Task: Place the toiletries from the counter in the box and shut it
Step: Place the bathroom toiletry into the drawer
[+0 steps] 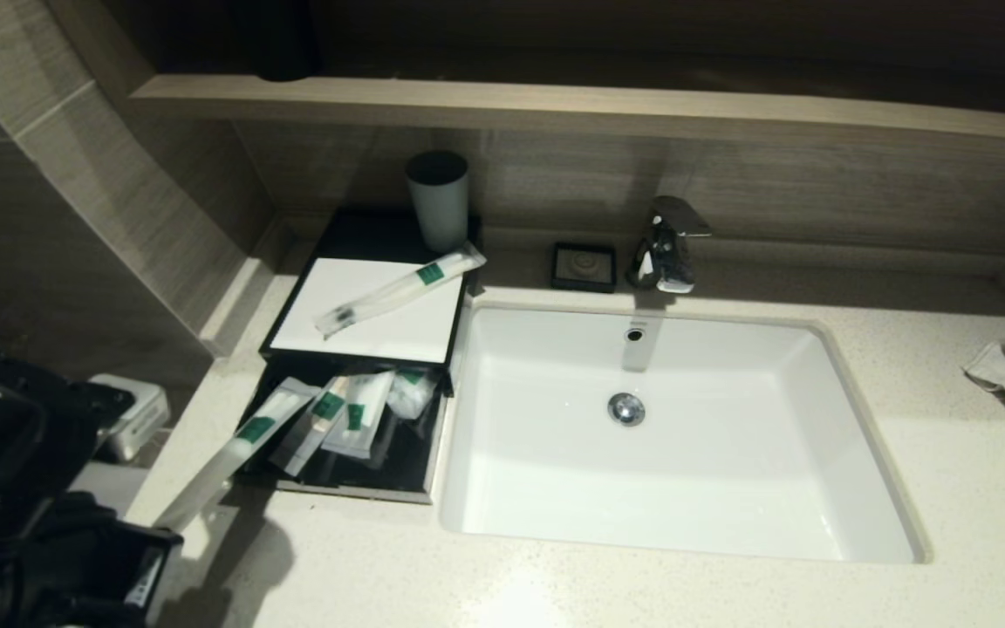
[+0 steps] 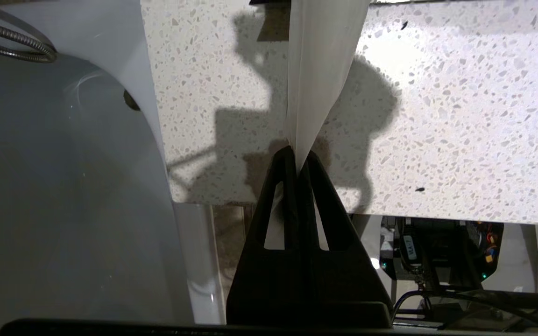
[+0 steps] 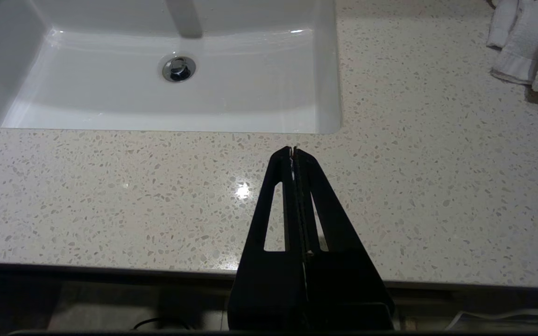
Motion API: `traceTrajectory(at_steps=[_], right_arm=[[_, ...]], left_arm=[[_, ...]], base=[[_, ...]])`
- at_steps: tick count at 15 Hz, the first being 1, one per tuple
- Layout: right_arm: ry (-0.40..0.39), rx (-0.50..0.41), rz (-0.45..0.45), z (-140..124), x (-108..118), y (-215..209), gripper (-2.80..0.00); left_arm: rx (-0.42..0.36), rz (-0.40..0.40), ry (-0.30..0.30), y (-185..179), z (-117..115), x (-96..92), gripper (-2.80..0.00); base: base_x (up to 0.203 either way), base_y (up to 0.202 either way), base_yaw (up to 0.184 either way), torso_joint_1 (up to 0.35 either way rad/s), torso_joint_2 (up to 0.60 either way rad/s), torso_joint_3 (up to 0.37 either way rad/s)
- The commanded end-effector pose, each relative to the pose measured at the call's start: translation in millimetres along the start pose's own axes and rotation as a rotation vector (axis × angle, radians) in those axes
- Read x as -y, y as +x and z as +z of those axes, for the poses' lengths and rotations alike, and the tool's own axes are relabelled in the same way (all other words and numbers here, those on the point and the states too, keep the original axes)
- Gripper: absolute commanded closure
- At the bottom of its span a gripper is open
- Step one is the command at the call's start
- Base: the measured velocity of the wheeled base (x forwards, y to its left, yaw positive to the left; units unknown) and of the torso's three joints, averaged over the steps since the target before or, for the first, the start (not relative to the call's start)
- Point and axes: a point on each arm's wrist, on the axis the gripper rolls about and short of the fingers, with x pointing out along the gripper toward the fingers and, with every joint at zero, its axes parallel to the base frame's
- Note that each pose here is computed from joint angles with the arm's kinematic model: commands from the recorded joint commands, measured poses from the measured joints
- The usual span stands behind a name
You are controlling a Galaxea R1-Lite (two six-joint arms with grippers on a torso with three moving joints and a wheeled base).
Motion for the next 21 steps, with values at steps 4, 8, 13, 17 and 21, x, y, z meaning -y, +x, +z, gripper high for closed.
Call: traceTrajectory(at_steps=[4,8,13,17,21], right_arm=[[0.000,-0.001,0.000,0.1,0.0,0.1,0.00],[0.000,0.000,0.000,0.0,0.0,0.0,0.00],[0.000,-0.002,0.000,0.0,0.0,0.1,0.00],[0.000,0.000,0.000,0.0,0.0,0.0,0.00],[0.000,-0.001,0.000,0.1,0.0,0.1,0.00]], left_arm=[[-0.036,0.014,0.019,18.7,14.5,13.1,0.00],[-0.043,0.018,0.021,29.9,25.7,21.4,0.00],[-0.053,0.028,0.012,43.2,31.4,26.9,0.00],[-0.043,0.062,-0.039,51.9,40.3,19.1,0.00],[-0.034,0.068,-0.062,58.2,48.9,19.5,0.00]], base=[[0.000,0.000,0.000,0.000,0.00,0.000],[0.000,0.000,0.000,0.000,0.00,0.000],[0.000,0.000,0.000,0.000,0.00,0.000],[0.000,0.000,0.000,0.000,0.00,0.000],[0.000,0.000,0.000,0.000,0.00,0.000]])
